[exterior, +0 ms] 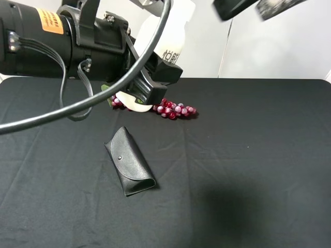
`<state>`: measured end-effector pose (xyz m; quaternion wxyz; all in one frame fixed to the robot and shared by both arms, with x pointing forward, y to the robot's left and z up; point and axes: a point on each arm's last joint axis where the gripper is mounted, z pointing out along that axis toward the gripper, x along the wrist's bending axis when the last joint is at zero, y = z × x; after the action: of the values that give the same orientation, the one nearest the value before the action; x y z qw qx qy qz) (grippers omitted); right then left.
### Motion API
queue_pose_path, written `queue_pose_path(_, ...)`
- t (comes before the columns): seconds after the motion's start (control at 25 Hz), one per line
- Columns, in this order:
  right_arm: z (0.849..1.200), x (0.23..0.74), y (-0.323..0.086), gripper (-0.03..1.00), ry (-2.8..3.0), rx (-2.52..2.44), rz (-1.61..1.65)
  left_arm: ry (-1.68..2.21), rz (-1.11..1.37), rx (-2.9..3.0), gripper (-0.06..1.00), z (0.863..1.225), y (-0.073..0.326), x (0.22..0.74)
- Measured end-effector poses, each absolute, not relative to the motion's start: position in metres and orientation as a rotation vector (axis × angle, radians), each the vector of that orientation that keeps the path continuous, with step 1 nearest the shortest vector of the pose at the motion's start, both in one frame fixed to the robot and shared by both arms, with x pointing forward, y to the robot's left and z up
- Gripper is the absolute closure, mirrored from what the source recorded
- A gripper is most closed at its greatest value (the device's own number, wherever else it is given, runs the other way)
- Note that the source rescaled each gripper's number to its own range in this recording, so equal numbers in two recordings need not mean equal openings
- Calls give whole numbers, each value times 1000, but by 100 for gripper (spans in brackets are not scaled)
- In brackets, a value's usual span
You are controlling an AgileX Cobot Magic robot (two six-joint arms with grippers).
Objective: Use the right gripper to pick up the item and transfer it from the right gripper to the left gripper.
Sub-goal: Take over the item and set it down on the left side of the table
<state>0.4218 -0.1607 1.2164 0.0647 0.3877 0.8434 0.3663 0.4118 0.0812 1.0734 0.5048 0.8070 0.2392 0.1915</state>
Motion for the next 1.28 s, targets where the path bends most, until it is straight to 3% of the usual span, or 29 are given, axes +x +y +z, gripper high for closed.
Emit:
queue_pose_path(0.24, 1237, 383, -194, -1, 2371, 1172, 1127, 577, 462, 1948, 94, 1073, 81, 412)
queue_pose_path(0.44, 1225, 346, -222, -1, 2306, 1155, 1101, 577, 462, 1948, 94, 1073, 81, 412)
queue_pose_path(0.92, 1134, 277, -270, -1, 2262, 1267, 1021, 577, 462, 1948, 94, 1073, 81, 412)
queue_pose_path(1.28, 1070, 254, -288, -1, 2202, 1302, 1019, 577, 462, 1948, 94, 1073, 81, 412)
